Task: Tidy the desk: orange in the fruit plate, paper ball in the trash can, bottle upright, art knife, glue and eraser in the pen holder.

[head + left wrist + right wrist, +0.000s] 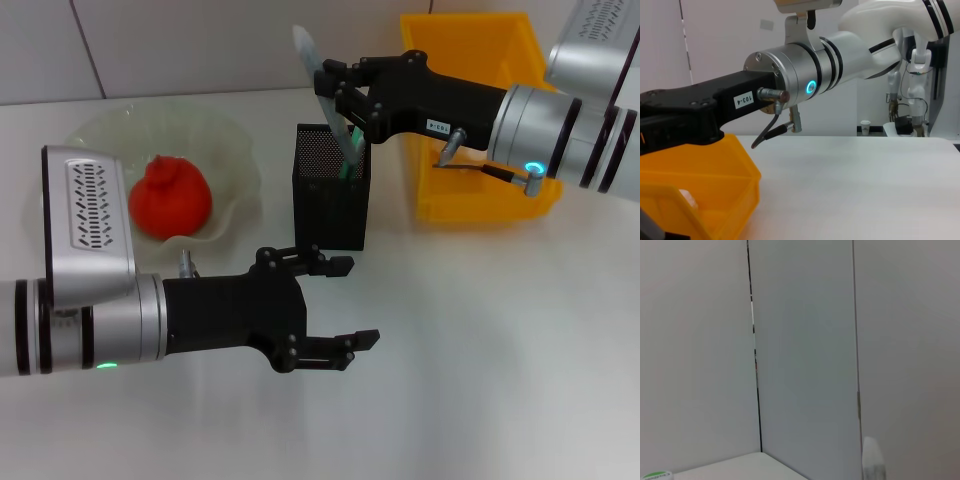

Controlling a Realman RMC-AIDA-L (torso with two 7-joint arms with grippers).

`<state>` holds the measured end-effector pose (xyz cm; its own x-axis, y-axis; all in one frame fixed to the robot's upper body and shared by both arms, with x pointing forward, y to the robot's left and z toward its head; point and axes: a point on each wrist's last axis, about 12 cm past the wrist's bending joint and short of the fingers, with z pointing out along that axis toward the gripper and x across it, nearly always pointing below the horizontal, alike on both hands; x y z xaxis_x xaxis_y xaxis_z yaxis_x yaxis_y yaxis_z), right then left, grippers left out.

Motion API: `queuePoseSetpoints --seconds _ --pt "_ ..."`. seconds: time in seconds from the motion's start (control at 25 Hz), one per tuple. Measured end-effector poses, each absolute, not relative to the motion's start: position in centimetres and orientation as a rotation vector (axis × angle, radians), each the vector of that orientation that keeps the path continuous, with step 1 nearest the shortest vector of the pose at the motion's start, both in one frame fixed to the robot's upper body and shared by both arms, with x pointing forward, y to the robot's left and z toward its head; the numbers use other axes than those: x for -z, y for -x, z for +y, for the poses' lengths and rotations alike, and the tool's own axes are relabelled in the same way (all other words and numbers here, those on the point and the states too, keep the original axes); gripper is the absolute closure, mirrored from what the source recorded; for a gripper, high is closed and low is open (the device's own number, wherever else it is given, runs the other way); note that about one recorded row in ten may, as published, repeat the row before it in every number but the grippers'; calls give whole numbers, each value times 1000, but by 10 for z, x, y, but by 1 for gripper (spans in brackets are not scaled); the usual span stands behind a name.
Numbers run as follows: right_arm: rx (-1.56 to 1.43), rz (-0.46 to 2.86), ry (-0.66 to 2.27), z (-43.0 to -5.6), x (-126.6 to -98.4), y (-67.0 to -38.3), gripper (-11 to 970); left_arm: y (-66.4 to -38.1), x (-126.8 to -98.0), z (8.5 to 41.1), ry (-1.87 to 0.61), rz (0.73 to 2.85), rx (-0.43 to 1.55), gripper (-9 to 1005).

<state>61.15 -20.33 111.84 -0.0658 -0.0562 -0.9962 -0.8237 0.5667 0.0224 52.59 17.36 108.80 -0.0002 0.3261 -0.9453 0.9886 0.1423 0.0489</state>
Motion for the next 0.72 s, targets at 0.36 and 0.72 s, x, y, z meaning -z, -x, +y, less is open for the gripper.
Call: queuePoseSetpoints --seconds 0.36,0.72 --pt "-744 1521 772 -205 -1120 -613 825 -527 -1090 170 -1360 1488 913 194" --pt "-737 1525 766 -205 -1121 -615 694 -527 -1090 170 -1361 1488 911 194"
